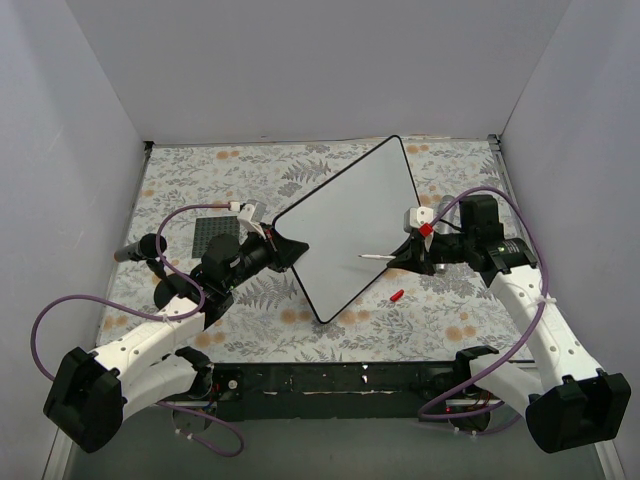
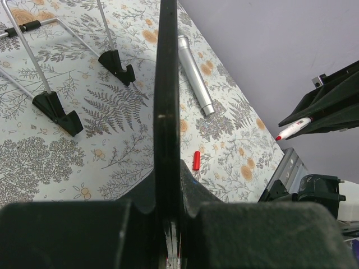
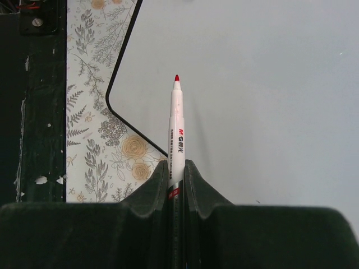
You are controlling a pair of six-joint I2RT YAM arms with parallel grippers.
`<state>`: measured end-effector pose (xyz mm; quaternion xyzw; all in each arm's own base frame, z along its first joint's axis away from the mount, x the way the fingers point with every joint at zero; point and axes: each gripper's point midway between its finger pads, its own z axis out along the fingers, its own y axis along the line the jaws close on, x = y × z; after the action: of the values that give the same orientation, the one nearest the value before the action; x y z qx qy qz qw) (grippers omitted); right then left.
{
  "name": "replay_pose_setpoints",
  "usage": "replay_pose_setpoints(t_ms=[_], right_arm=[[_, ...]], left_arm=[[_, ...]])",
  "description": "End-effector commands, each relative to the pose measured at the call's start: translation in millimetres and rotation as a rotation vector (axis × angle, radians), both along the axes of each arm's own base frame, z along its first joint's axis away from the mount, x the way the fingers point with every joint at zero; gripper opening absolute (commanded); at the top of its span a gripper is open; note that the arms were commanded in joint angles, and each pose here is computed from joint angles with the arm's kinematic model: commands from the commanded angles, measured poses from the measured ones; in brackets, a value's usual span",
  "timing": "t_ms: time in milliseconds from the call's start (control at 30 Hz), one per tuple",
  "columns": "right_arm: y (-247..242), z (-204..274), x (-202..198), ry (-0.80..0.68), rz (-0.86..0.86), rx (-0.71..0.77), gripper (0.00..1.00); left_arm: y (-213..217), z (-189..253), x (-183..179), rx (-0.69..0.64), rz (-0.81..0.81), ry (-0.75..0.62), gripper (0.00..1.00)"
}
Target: Write a sentence on the whiteboard
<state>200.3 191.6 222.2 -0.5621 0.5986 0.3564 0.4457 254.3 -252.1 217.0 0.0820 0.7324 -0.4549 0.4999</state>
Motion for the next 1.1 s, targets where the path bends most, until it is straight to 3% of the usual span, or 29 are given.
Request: replay_pose_setpoints(t_ms=[0, 1067], right_arm=[[1.6, 3.0, -3.7, -0.028, 0.02, 0.025, 0.01], [1.6, 0.5, -3.0, -0.02, 0.02, 0.024, 0.01]], left_arm=[[-3.7, 37.8, -4.0, -0.033, -0.041, -0.116, 0.0], [-7.7, 30.4, -7.9, -0.009, -0.081, -0.122, 0.0]])
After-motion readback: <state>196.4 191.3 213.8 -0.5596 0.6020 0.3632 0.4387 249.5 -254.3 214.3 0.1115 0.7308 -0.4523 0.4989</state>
